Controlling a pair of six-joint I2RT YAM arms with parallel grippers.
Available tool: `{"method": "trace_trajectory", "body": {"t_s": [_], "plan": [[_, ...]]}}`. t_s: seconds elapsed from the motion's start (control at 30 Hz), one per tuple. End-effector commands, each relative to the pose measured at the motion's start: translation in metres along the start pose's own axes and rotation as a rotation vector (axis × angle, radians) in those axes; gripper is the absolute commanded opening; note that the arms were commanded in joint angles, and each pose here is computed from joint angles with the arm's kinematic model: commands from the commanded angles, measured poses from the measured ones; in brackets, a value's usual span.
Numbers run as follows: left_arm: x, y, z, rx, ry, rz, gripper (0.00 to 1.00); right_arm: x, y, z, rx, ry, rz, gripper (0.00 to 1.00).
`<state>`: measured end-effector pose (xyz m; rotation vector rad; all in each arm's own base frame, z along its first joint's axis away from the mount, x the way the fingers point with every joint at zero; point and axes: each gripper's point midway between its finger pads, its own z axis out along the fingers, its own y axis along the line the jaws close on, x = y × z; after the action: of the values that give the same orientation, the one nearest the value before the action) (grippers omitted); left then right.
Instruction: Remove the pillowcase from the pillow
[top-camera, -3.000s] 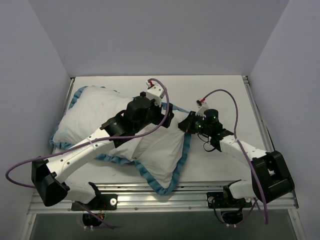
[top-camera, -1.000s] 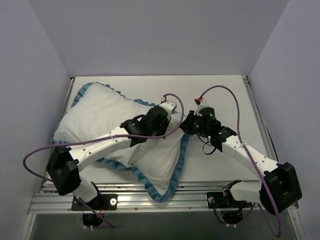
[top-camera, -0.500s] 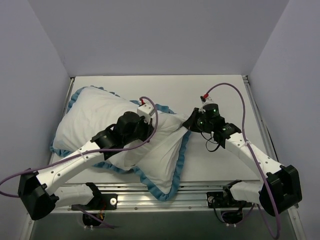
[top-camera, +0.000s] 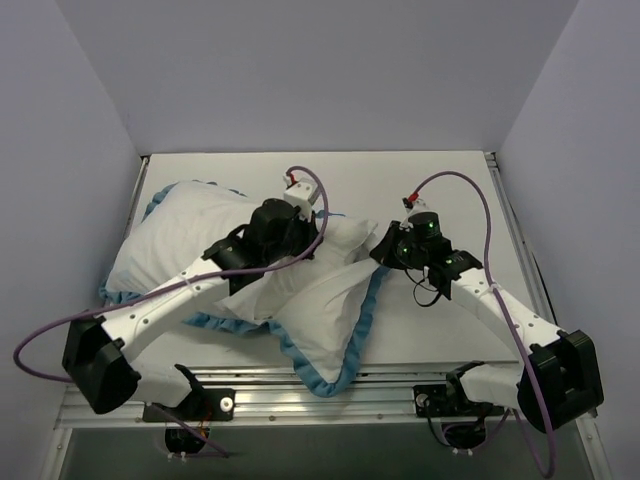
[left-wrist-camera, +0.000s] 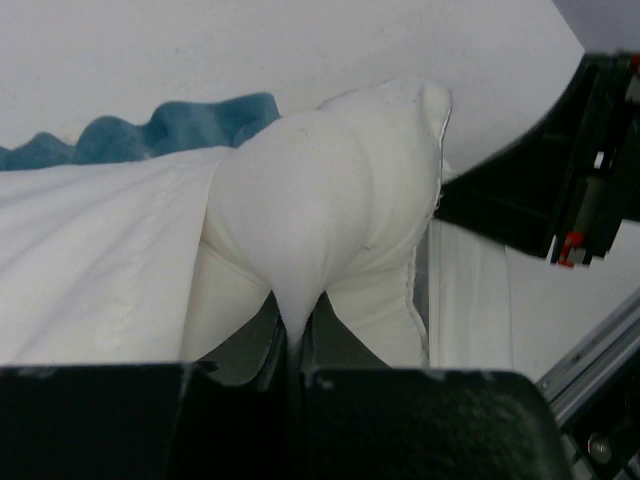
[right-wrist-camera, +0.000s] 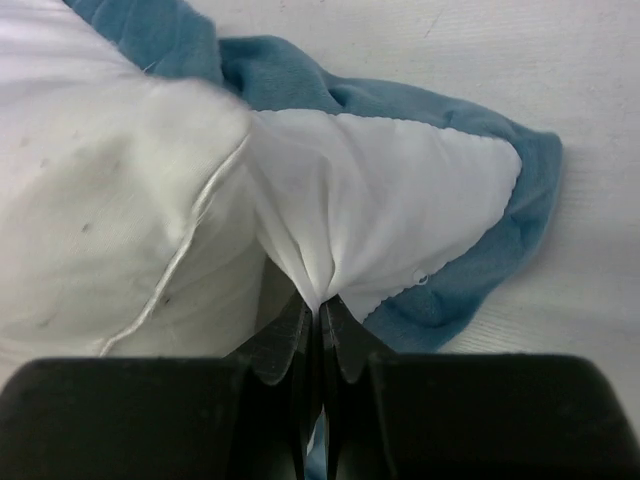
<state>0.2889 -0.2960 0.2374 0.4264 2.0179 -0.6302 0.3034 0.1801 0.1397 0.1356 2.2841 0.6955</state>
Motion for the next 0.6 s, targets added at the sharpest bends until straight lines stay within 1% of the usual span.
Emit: {"method": "trace_trajectory", "body": {"t_s": [0.0, 0.03, 0.07, 0.13, 0.17, 0.2, 0.23, 0.3, 0.33, 0.37, 0.4, 0.43, 0.47, 0.5, 0.53, 0.57], "plan": [[-0.107, -0.010, 0.008, -0.023, -0.271, -0.061, 0.02, -0.015, -0.024, 0.002, 0.110, -0.067, -0.047, 0.02], [-0.101, -0.008, 0.029, -0.044, -0.244, -0.065, 0.02, -0.017, -0.020, 0.002, 0.106, -0.068, -0.053, 0.02], [-0.106, -0.005, 0.036, -0.076, -0.256, -0.087, 0.02, -0.018, -0.020, 0.001, 0.115, -0.068, -0.052, 0.03], [-0.111, -0.002, 0.060, -0.106, -0.258, -0.111, 0.02, -0.035, -0.013, -0.004, 0.122, -0.117, -0.061, 0.04], [-0.114, -0.001, 0.066, -0.117, -0.264, -0.120, 0.02, -0.032, -0.017, -0.007, 0.149, -0.098, -0.066, 0.06], [-0.116, -0.002, 0.073, -0.122, -0.269, -0.122, 0.02, -0.038, -0.020, -0.009, 0.176, -0.116, -0.069, 0.08], [-0.118, -0.003, 0.086, -0.128, -0.269, -0.127, 0.02, -0.048, -0.015, -0.013, 0.176, -0.135, -0.072, 0.15], [-0.120, 0.000, 0.096, -0.152, -0.269, -0.132, 0.03, -0.051, -0.013, -0.019, 0.191, -0.127, -0.082, 0.27], [-0.114, 0.003, 0.108, -0.170, -0.249, -0.124, 0.04, -0.062, -0.011, -0.025, 0.208, -0.161, -0.087, 0.39], [-0.124, 0.002, 0.109, -0.175, -0.266, -0.123, 0.08, -0.064, -0.010, -0.028, 0.213, -0.160, -0.089, 0.44], [-0.121, 0.004, 0.111, -0.191, -0.253, -0.119, 0.15, -0.067, -0.007, -0.032, 0.212, -0.169, -0.095, 0.48], [-0.119, 0.006, 0.116, -0.199, -0.241, -0.115, 0.32, -0.070, -0.006, -0.035, 0.215, -0.180, -0.097, 0.53], [-0.125, 0.004, 0.114, -0.195, -0.249, -0.106, 0.41, -0.075, -0.002, -0.042, 0.210, -0.195, -0.099, 0.59], [-0.124, 0.004, 0.112, -0.194, -0.231, -0.093, 0.49, -0.075, 0.002, -0.044, 0.206, -0.198, -0.104, 0.60], [-0.129, 0.001, 0.106, -0.188, -0.235, -0.080, 0.62, -0.077, 0.003, -0.047, 0.206, -0.205, -0.105, 0.61], [-0.132, 0.000, 0.100, -0.185, -0.233, -0.044, 0.68, -0.079, 0.004, -0.051, 0.211, -0.215, -0.104, 0.62]]}}
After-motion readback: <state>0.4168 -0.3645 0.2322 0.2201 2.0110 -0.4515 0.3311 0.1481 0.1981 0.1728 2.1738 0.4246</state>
